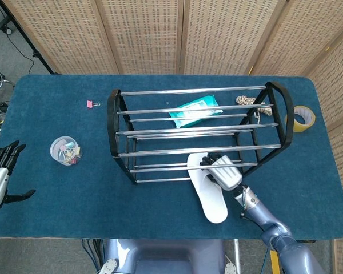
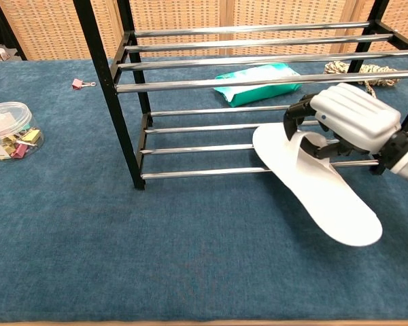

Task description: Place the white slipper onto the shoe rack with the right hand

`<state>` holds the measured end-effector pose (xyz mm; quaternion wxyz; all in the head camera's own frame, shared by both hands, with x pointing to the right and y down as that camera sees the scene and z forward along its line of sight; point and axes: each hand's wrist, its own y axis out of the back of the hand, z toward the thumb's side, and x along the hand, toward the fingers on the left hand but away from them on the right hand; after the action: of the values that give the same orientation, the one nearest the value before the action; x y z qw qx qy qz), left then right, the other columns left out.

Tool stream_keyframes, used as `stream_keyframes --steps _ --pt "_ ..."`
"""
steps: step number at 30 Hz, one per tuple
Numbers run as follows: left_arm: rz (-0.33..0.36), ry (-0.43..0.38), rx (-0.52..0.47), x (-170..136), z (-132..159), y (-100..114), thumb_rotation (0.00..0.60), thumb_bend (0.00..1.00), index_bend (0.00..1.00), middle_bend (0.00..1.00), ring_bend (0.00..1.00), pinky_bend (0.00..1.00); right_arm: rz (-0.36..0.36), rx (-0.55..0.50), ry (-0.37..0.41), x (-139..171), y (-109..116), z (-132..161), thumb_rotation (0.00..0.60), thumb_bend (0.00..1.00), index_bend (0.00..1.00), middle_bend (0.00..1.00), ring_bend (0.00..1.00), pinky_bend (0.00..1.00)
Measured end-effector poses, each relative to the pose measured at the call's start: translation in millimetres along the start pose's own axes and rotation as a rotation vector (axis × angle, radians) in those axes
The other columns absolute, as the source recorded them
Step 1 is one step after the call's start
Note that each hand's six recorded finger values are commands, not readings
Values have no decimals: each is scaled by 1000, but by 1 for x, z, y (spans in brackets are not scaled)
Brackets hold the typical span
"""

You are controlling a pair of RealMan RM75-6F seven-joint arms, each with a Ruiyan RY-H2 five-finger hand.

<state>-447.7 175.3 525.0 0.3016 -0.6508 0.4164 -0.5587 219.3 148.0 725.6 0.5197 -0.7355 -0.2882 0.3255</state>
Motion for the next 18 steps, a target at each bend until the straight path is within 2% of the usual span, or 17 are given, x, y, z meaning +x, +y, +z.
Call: stream_keyframes --steps 9,18 --pt "-9 -3 0 -1 1 -1 600 0 0 0 0 0 13 5 -42 -14 -7 -1 600 584 576 508 438 617" --pt "-14 -3 -3 -1 1 -2 600 0 0 0 0 0 -11 3 -79 -29 -4 -2 600 585 577 508 438 617"
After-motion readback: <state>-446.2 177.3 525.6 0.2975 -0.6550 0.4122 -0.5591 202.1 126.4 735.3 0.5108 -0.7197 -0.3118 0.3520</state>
